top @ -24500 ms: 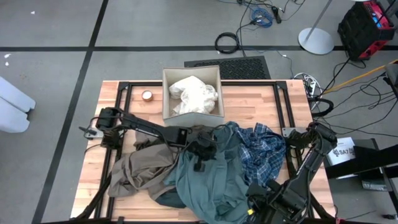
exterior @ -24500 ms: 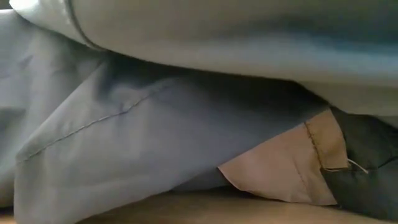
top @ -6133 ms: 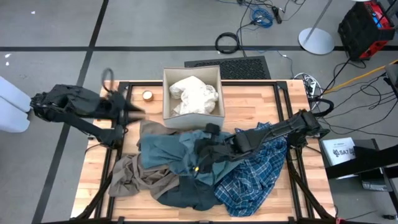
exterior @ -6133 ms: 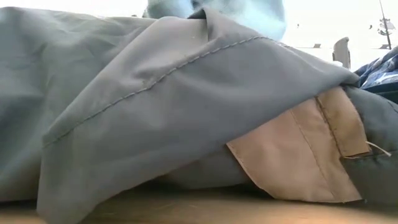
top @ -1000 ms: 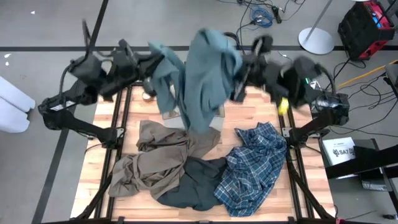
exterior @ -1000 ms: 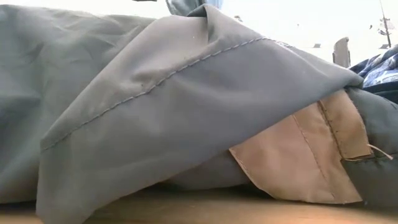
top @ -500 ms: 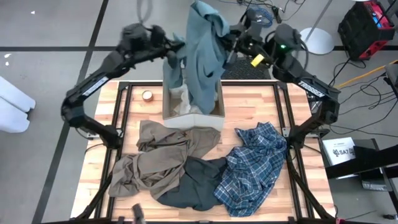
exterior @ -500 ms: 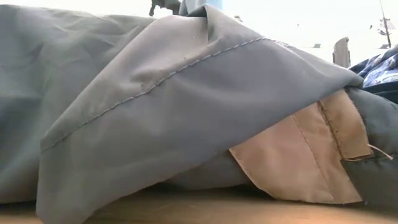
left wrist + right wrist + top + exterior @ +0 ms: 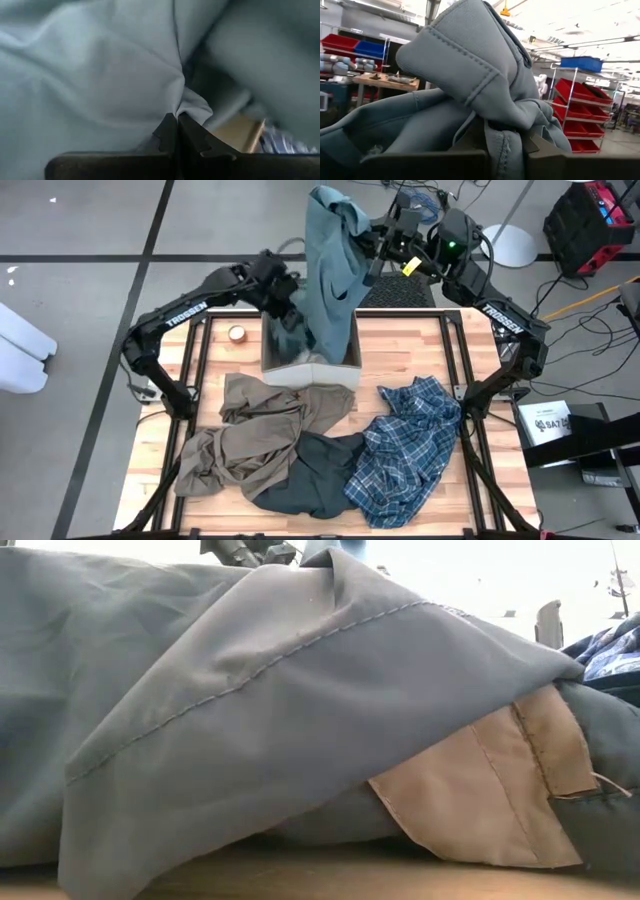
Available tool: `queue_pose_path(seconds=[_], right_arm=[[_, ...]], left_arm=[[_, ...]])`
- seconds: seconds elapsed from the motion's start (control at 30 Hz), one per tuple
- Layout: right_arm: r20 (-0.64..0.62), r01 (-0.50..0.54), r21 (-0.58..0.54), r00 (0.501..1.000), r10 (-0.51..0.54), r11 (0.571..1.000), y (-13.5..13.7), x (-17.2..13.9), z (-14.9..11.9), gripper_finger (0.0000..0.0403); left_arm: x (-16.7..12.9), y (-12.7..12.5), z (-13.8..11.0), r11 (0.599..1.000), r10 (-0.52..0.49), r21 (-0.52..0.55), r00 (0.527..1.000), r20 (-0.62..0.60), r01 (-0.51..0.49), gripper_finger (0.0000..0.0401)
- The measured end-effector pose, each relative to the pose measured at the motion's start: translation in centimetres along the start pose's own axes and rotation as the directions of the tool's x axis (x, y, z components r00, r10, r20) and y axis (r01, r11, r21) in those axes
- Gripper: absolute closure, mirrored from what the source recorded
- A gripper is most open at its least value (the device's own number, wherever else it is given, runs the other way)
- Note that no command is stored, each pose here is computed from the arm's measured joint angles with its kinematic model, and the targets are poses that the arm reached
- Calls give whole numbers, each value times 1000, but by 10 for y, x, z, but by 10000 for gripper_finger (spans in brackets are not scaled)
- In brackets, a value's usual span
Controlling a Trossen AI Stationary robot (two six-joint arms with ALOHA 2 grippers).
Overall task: Sort clothes
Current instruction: Put the green pants into the laundry bin
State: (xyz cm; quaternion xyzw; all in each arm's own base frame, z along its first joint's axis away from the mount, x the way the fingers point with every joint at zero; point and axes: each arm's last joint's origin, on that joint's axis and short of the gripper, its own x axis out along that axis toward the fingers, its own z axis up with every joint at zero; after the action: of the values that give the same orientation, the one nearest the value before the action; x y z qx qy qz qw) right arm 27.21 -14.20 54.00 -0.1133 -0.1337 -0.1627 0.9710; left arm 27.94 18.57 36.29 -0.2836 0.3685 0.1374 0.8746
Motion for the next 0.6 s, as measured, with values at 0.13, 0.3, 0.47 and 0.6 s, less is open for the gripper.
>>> queue_pose_path(seconds=[0.13, 0.3, 0.47, 0.6], right_arm=[[-24, -6, 18, 1000, 6, 1000, 1, -2, -1, 388], [-21, 10, 11, 1000, -10, 1000, -1, -12, 9, 388], [-32, 4, -31, 999, -5, 999, 0, -25, 19, 388], [-74, -8, -75, 997, 2, 997, 1, -28, 17, 388]], left_arm=[[12, -12, -11, 1000, -16, 0, 994, -111, 16, 397], [17, -24, -22, 998, -60, 12, 974, -216, 64, 397], [16, -23, -22, 998, -57, 21, 975, -216, 63, 395], [16, -14, -16, 990, 84, 121, 985, -150, -66, 353]])
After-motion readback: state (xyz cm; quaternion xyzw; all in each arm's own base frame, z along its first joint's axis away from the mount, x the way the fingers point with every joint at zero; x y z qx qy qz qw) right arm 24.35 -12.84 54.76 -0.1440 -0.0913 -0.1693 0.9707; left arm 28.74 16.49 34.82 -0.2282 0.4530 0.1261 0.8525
